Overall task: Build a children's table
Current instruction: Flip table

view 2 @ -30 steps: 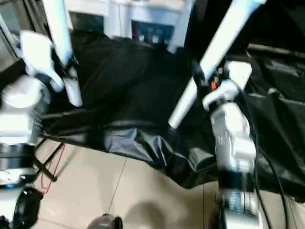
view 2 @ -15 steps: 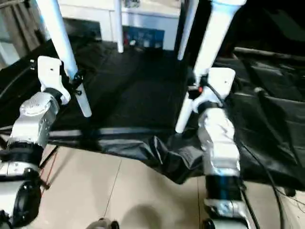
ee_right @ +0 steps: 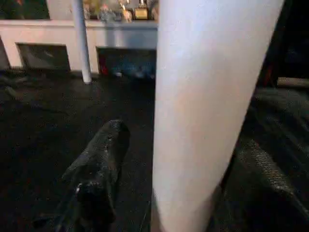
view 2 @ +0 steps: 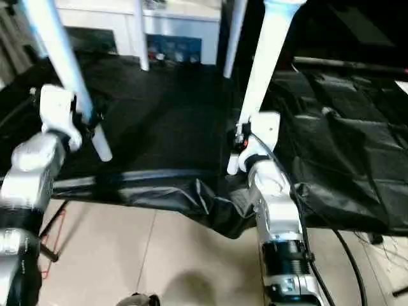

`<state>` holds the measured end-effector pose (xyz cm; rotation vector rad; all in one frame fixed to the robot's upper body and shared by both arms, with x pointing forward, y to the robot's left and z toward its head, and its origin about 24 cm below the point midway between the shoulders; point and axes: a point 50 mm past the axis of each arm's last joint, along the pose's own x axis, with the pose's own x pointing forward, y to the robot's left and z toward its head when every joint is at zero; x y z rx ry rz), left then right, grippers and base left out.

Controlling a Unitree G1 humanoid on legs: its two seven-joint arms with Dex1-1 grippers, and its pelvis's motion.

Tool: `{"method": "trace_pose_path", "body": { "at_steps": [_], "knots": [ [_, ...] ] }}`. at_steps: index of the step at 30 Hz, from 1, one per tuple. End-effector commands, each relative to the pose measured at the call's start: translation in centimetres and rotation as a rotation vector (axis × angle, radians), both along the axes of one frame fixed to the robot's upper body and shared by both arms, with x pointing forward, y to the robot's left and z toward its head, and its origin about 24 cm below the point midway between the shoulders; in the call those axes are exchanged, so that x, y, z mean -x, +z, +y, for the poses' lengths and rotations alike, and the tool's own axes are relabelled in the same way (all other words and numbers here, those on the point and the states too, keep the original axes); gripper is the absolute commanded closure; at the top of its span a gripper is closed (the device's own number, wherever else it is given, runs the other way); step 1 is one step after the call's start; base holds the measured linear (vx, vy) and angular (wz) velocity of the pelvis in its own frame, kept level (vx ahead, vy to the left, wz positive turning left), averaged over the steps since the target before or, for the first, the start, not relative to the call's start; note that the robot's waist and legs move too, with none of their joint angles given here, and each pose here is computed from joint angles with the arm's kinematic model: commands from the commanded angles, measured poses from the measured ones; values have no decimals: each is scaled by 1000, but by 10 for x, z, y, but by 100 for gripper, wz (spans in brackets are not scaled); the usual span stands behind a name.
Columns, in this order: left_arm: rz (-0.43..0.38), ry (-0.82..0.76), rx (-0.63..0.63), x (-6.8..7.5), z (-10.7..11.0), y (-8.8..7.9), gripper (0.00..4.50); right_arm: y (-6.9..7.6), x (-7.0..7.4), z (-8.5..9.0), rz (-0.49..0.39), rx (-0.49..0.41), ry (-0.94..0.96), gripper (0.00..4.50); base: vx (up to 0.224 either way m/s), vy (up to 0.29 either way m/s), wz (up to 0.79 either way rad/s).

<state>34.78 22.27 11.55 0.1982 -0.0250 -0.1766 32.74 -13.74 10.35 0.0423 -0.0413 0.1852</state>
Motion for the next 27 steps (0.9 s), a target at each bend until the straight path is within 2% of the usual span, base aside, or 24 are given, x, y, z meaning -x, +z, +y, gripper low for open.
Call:
{"method": "trace_pose_path", "body": {
  "at_steps": [1,2,4,8,9,10,11,13,14,18,19,22,23,24,25,26,27],
  "knots": [
    [-39,-21,19,10,-7,8,103,6,8,0,-24,-2,29,110,63,-33,-2],
    [-39,-21,20,10,-7,8,103,6,8,0,-24,-2,29,110,63,-33,-2],
    [-67,7,28,25,-4,12,77,6,15,-1,-22,2,45,89,72,-42,-2],
    [-72,40,44,47,-2,7,57,4,25,-6,0,-4,42,64,66,-33,-4],
    [-72,41,45,47,-2,7,41,4,25,-6,0,-4,42,52,54,-10,-5],
    [-76,58,53,58,0,6,30,3,30,-9,9,-10,36,42,50,0,-3],
    [-76,58,53,58,0,6,26,3,30,-9,9,-10,36,36,50,0,-3],
    [-80,77,62,75,1,5,23,3,37,-14,20,-6,6,21,0,0,0],
    [-80,77,62,75,1,5,11,3,37,-14,20,-6,6,9,0,0,0],
    [-92,95,37,97,6,2,11,4,49,-20,10,3,-9,9,0,0,0],
    [-89,102,45,103,8,0,11,4,54,-22,8,7,1,9,0,0,0],
    [-64,101,92,121,7,-7,11,2,69,-21,26,-75,82,9,0,0,0],
    [-61,97,87,123,6,-8,11,2,70,-21,27,-74,86,9,0,0,0],
    [-15,76,90,135,-1,-17,11,-1,80,-22,50,-51,115,9,0,0,0],
    [22,83,102,141,-4,-23,11,-4,85,-23,65,-32,123,9,0,0,0],
    [22,83,102,141,-4,-23,11,-4,85,-23,65,-32,123,9,0,0,0],
    [55,103,109,146,-6,-28,11,-7,89,-24,88,-15,127,9,0,0,0]
  ]
}}
